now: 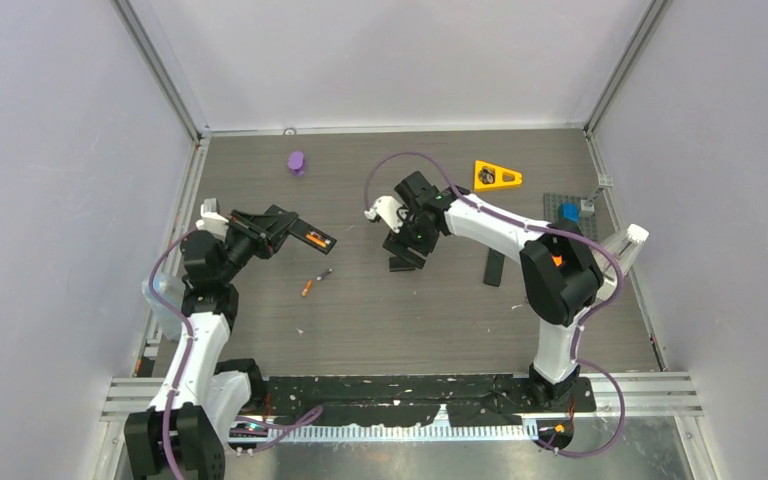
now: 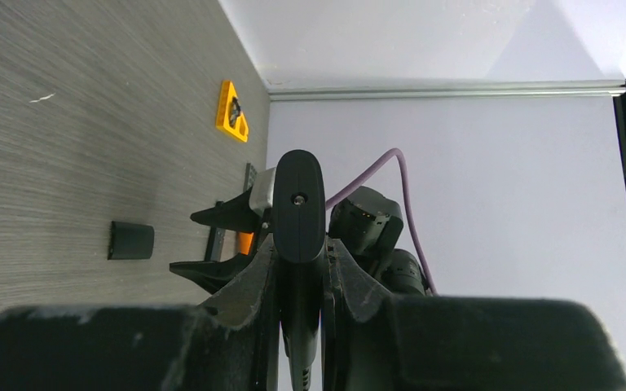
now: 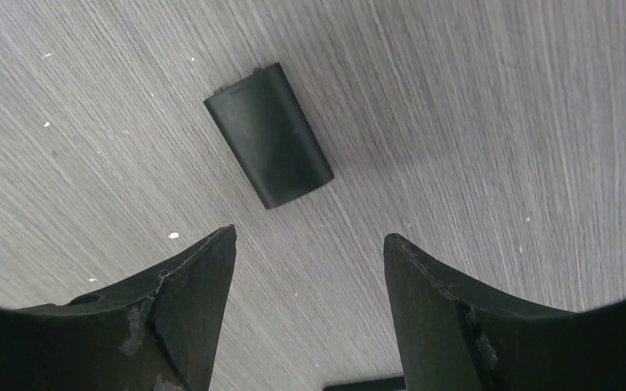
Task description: Load the batteries into the remote control
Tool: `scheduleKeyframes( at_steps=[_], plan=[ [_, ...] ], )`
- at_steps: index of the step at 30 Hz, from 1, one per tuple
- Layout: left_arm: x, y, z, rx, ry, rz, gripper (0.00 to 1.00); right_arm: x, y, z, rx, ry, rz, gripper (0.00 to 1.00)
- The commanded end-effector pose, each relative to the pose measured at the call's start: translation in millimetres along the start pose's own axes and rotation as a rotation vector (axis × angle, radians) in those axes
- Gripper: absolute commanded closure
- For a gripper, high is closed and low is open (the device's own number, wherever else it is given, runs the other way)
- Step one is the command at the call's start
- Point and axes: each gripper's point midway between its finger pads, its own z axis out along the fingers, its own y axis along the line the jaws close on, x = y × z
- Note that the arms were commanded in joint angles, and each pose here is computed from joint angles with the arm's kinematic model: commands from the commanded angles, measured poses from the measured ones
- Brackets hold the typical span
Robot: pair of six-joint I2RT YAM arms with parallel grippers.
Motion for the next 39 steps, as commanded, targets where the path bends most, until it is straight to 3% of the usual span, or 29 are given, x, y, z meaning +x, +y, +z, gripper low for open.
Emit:
scheduleKeyframes(
  at_steps=[1,21,29,32,39],
  plan=[
    [-2.2,-17.3,-0.7,0.058,0.022,0.043,1.0,-16.5,-7.6,6.0,0.016,-0.011,-0.12,0.29],
    [-12.5,-14.5,-1.5,0.053,-0.012,0.039,1.0,-1.6,8.3,50.8,-0.105,0.073,-0.175,0.38],
    [-13.9,-14.1,-1.2,0.053,-0.01,0.039,1.0,2.3,15.0,53.9,-0.132,0.079,-0.152,0.58],
    [-13.7,-13.7,-1.1,0.054,-0.008,0.041,1.0,-0.2,10.0,49.8,-0.1,0.081,-0.128,0.74],
    [-11.0,-26.8,-4.5,0.111,-0.003,0.135,1.0,-37.4,-5.6,14.2,0.005,-0.068,-0.076,0.82]
  ],
)
